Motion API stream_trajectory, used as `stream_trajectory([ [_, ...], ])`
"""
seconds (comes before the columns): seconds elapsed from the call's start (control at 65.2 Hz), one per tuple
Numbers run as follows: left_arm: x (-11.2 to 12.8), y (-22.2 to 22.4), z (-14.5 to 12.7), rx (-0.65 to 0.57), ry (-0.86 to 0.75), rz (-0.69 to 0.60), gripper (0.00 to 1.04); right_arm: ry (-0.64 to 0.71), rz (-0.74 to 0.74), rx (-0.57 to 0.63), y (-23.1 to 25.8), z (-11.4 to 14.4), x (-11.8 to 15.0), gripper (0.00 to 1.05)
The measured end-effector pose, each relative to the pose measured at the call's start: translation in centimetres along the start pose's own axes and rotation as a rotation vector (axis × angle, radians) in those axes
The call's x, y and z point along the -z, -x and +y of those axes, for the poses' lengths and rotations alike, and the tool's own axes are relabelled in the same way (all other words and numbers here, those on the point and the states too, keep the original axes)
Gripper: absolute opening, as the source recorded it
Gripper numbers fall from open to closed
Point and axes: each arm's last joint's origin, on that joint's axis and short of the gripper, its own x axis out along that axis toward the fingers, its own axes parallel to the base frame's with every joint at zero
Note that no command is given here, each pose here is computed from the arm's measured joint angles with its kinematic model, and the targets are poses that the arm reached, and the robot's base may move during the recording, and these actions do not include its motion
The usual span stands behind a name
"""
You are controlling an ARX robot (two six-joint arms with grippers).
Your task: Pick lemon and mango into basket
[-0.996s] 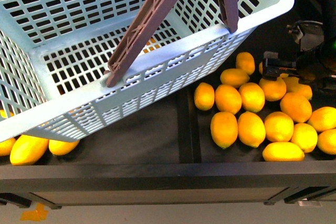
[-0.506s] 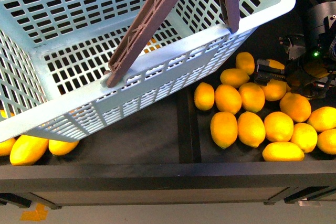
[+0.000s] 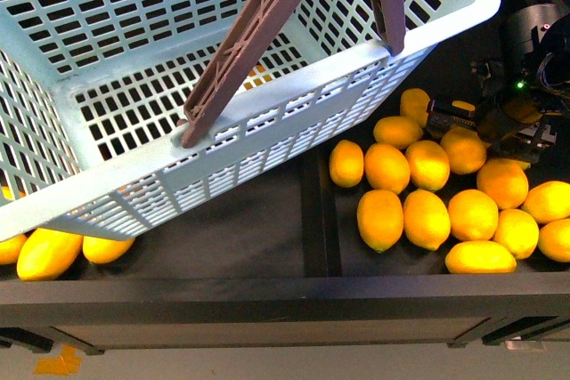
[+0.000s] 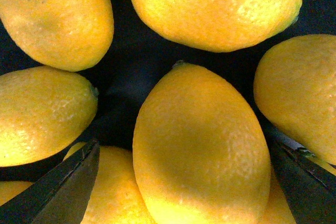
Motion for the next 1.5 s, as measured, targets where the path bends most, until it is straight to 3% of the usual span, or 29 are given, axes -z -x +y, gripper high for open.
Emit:
stream_trajectory([
  [0.491, 0.0, 0.0, 0.0, 0.0, 0.0, 0.0, 0.14, -0.005, 0.028, 0.018, -0.7, -1.1, 0.2, 0.96],
  [0.996, 0.0, 0.0, 0.0, 0.0, 0.0, 0.0, 0.14, 0.081, 0.07, 0.027, -1.0, -1.6, 1.5, 0.96],
  [1.502, 0.0, 0.0, 0.0, 0.0, 0.0, 0.0, 0.14, 0.06, 0.057, -0.007, -1.7, -0.5, 1.2, 0.96],
])
